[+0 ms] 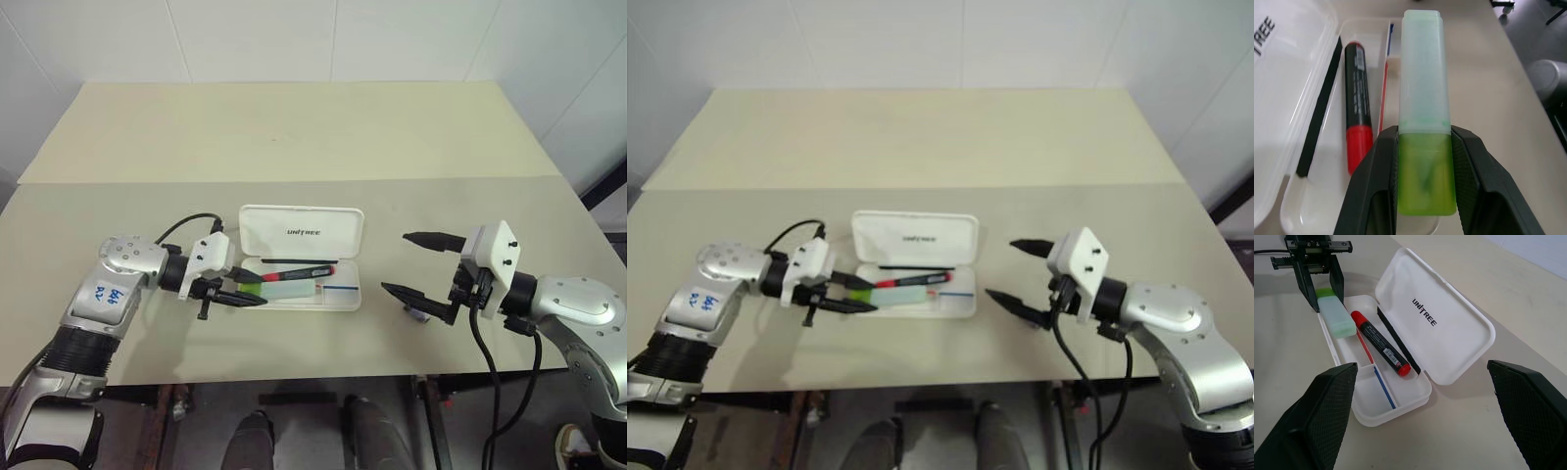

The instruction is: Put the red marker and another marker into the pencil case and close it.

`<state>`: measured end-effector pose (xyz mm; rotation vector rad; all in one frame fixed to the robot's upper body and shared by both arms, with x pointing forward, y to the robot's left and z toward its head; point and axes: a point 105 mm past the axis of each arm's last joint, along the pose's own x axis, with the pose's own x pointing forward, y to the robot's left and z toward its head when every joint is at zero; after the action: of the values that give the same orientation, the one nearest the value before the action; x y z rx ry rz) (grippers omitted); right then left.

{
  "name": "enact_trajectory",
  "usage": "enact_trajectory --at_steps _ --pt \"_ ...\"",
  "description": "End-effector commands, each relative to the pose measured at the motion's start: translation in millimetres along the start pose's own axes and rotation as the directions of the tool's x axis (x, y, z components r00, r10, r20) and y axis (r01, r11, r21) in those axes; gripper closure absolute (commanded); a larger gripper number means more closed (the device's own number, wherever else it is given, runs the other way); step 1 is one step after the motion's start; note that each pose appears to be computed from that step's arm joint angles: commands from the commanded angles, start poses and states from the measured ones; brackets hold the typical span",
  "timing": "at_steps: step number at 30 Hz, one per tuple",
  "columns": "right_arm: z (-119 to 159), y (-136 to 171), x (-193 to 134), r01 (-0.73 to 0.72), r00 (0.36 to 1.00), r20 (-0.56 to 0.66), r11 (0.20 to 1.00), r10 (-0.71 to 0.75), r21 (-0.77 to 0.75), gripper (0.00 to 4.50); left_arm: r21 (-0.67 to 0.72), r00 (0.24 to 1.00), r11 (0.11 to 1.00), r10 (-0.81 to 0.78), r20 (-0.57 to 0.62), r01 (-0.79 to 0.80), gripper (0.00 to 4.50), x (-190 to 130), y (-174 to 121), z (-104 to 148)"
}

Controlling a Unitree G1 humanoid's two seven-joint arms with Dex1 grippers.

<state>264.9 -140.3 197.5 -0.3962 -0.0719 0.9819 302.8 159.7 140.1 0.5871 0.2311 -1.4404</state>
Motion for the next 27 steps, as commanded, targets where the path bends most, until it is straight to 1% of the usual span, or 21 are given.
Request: enact_trajectory --at_steps 1,16,27 --pt "14.0 -1.5 -5.0 0.025 0.999 0.038 0.999 -0.023 -0.042 0.0 0.046 1.0 0.999 0.013 0.002 -0.013 3.48 0.6 5.8 6.0" --pt "17.0 -2.0 -2.8 0.041 0.998 0.052 0.998 -0.038 -0.045 0.0 0.074 1.0 0.997 0.004 0.001 -0.004 3.48 5.9 14.2 12.0" --pt "17.8 -3.0 -2.2 0.05 0.997 0.057 0.998 -0.047 -0.047 0.0 0.089 1.0 0.996 -0.025 0.01 0.024 3.48 12.1 14.0 17.1"
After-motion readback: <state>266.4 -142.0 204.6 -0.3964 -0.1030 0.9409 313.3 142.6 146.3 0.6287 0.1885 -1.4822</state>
